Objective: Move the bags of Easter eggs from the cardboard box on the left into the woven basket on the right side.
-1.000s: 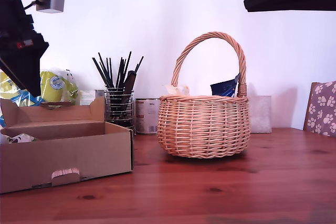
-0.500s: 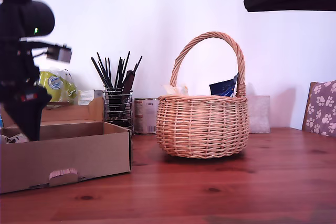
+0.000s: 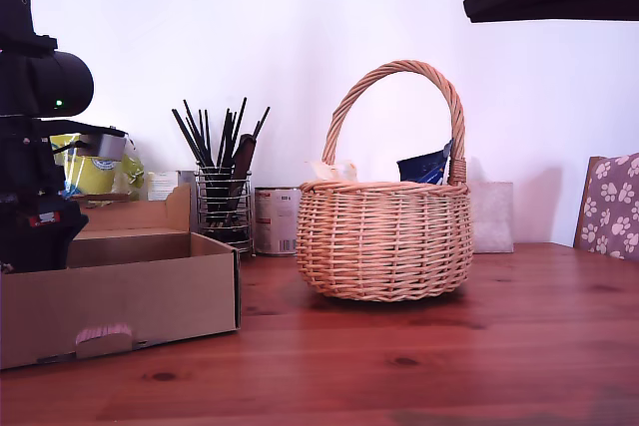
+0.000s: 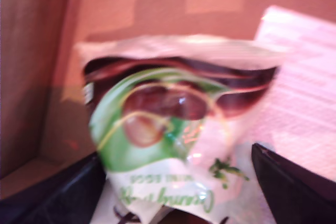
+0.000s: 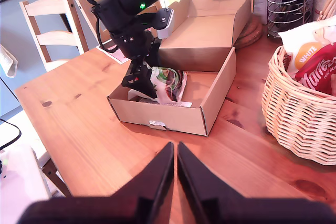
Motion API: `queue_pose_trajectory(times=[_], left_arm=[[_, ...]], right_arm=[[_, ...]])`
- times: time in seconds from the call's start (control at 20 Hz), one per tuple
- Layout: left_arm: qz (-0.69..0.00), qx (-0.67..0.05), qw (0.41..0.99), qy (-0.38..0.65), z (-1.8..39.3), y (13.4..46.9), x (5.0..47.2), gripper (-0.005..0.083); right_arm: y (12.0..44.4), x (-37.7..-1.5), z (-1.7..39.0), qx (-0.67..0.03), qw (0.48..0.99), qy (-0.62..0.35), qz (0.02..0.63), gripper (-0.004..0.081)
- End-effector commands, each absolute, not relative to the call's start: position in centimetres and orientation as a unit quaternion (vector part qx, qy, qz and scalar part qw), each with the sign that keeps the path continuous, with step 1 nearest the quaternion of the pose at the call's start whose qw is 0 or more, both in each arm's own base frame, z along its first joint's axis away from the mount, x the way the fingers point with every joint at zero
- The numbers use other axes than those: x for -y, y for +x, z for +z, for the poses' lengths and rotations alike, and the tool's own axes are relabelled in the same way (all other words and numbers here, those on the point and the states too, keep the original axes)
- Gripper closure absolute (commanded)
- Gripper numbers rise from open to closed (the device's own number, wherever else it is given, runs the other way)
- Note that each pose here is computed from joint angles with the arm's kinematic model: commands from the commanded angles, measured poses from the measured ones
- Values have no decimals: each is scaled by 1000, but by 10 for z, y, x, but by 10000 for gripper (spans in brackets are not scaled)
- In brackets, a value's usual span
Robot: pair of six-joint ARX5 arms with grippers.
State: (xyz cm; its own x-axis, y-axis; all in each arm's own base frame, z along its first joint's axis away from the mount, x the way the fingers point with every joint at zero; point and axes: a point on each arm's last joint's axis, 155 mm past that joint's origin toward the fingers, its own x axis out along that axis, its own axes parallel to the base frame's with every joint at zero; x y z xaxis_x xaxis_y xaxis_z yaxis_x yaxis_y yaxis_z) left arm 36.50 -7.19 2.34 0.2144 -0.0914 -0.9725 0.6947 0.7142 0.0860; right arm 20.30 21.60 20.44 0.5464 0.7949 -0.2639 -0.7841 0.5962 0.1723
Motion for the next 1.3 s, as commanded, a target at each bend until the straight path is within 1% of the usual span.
queue_pose_trajectory(times=[0.0,0.05,0.1,0.15,0.25,0.45,0.6,0.7,0.9,1.1,1.25], left_arm=[[-273,-576,725,261,15,361,74,229],[-273,-576,725,261,15,361,74,349],[-273,-576,725,261,15,361,74,448],[-273,-576,725,261,15,361,74,503],[-273,-575,726,261,15,362,74,546],[-270,-572,730,259,21,366,75,546],[-257,-566,751,223,39,378,83,546],[-273,-556,760,196,57,384,95,546],[-327,-509,785,131,102,398,130,546],[-410,-443,796,45,160,404,181,546],[-445,-405,798,42,180,406,216,546]], right_arm=[[202,-218,206,-155,878,18,453,782],[202,-217,206,-155,878,18,453,782],[202,-218,206,-155,878,18,453,782],[202,-217,206,-155,878,18,453,782],[202,-217,206,-155,878,18,453,782],[202,-217,206,-155,878,18,452,782],[202,-217,206,-155,878,18,453,782],[202,-217,206,-155,878,18,452,782],[202,-217,206,-155,878,18,453,782],[202,-217,206,-155,878,18,452,782],[202,-217,206,-155,878,18,452,782]])
